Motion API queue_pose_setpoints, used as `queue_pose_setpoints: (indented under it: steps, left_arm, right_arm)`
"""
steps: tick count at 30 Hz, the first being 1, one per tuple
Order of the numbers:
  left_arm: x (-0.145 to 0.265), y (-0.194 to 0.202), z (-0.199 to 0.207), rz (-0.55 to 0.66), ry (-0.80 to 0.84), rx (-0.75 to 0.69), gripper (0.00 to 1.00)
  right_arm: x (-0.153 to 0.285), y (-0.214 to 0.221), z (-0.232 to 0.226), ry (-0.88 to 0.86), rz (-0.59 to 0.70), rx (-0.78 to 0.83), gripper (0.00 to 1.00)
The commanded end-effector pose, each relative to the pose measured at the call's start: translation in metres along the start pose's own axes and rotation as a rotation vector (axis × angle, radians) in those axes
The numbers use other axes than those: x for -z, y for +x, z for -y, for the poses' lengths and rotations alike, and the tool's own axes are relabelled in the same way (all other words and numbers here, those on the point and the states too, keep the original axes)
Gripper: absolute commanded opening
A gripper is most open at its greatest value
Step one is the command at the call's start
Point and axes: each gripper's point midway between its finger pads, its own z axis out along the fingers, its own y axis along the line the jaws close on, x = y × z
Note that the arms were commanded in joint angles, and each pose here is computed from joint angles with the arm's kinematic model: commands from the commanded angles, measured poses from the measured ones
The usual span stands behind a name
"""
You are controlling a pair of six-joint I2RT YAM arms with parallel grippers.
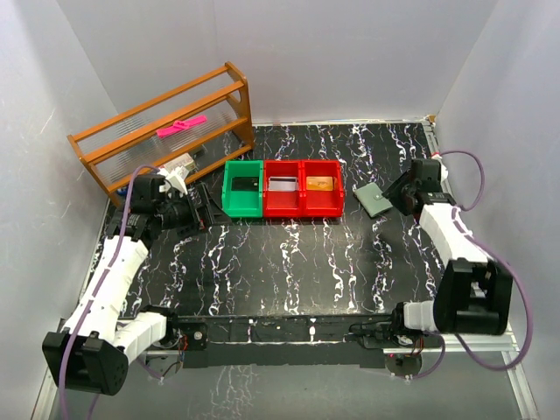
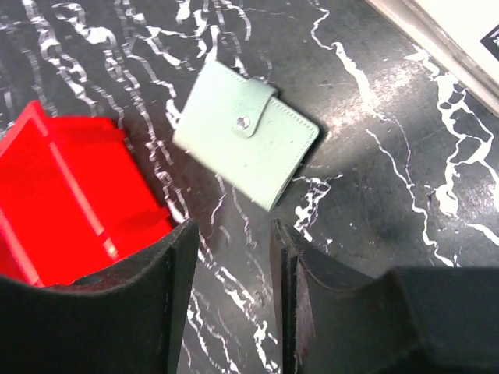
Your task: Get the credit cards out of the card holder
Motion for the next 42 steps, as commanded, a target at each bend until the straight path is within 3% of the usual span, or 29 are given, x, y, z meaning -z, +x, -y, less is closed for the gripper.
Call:
queue_pose_setpoints:
  steps: [1,3,7,11,14,21,35,42]
  left_arm:
    - [-0.006,0.000,-0.001,-0.012,0.004,0.024,0.97]
    - [-0.007,-0.003,0.001,-0.005,0.010,0.026,0.97]
    - [-0.007,-0.004,0.004,-0.005,0.024,0.031,0.98]
    - [-0.006,-0.002,0.003,-0.009,0.022,0.039,0.98]
    - [-0.003,0.001,0.003,-0.009,0.016,0.042,0.98]
    - [0.005,0.009,0.003,0.007,0.009,0.052,0.98]
    - [0.010,0.010,0.004,0.005,0.003,0.041,0.98]
    - [0.012,0.011,0.002,0.021,-0.006,0.048,0.99]
  right_arm:
    - [0.029,-0.003,-0.023,-0.144,0.027,0.001,0.42]
    - [0.038,0.005,-0.046,-0.293,-0.008,0.032,0.43]
    - [0.049,0.044,-0.091,-0.528,-0.211,0.128,0.48]
    - [0.043,0.084,-0.121,-0.542,-0.306,0.294,0.53]
    - [0.028,0.086,-0.118,-0.449,-0.305,0.324,0.52]
    - [0.010,0.102,-0.124,-0.457,-0.399,0.378,0.50]
    - [-0.021,0.072,-0.135,-0.366,-0.321,0.438,0.49]
    - [-0.003,0.001,-0.124,-0.343,-0.082,0.401,0.52]
